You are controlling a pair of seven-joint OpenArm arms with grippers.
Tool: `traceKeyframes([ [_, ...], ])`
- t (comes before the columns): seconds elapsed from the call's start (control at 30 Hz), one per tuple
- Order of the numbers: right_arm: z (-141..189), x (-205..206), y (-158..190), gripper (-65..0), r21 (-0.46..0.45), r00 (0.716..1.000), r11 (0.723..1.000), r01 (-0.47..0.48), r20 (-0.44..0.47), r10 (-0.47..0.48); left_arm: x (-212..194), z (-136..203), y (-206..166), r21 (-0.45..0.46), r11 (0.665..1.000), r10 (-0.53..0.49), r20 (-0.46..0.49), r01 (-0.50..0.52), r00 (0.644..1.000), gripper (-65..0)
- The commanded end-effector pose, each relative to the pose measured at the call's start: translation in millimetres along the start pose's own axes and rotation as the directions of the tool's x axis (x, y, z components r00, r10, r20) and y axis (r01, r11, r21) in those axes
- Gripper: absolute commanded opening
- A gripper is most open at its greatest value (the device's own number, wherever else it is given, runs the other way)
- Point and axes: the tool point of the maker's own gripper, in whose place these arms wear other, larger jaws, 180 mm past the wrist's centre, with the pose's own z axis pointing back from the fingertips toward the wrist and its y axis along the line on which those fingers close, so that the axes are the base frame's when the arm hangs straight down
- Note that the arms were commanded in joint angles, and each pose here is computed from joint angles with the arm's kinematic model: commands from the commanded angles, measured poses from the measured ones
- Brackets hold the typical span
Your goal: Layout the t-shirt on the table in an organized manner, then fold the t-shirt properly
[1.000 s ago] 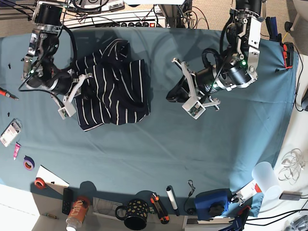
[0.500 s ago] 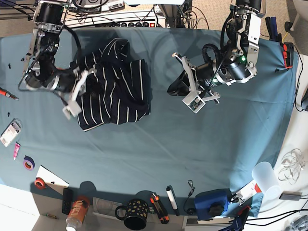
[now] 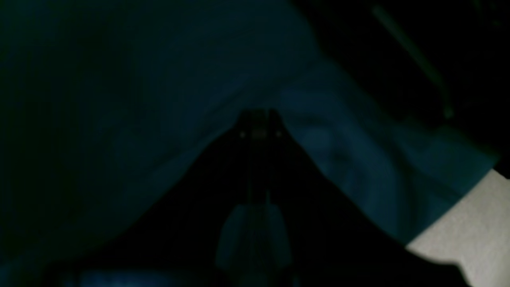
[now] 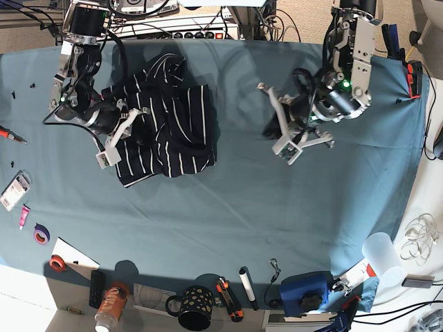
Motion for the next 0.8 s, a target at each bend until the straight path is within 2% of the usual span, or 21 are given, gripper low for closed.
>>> traceKeyframes([
  [0.0, 10.5, 13.0, -7.6, -65.0, -0.040, 1.000, 0.999, -0.018, 0.022, 0.019, 9.0, 6.8, 10.1, 0.028, 1.000, 0.006, 0.044, -0.008, 0.999, -65.0],
  [0.1, 34.3, 43.3, -13.0, -65.0, -0.113, 0.993, 0.993, -0.031, 0.114, 0.044, 7.7, 20.5, 42.6, 0.105, 0.986, 0.121, 0.083, -0.129, 0.989, -65.0],
  [0.2, 66.1, 73.2, -11.3, -65.0, -0.191, 0.973, 0.977, -0.095, 0.188, 0.131, 5.4, 40.8, 77.1, 0.167, 0.955, 0.223, 0.144, -0.246, 0.964, -65.0],
  [0.27, 83.4, 83.2, -8.3, -65.0, -0.236, 0.962, 0.963, -0.131, 0.203, 0.180, -1.1, 54.3, 93.7, 0.193, 0.932, 0.275, 0.177, -0.307, 0.945, -65.0],
  [0.33, 94.0, 79.7, -9.2, -65.0, -0.267, 0.960, 0.955, -0.132, 0.204, 0.190, -13.2, 65.2, 102.8, 0.208, 0.909, 0.325, 0.187, -0.360, 0.927, -65.0],
  [0.4, 98.5, 67.6, -11.7, -65.0, -0.277, 0.967, 0.954, -0.116, 0.187, 0.172, -31.4, 73.1, 106.8, 0.228, 0.894, 0.358, 0.157, -0.387, 0.920, -65.0],
  [0.53, 105.8, 36.4, -7.2, -65.0, -0.264, 0.985, 0.961, -0.086, 0.120, 0.121, -63.8, 88.3, 109.3, 0.265, 0.885, 0.371, 0.095, -0.383, 0.924, -65.0],
  [0.77, 130.7, -6.6, 20.0, -65.0, -0.280, 0.988, 0.948, -0.155, -0.031, 0.153, -92.8, 132.4, 114.9, 0.373, 0.852, 0.368, 0.070, -0.367, 0.927, -65.0],
])
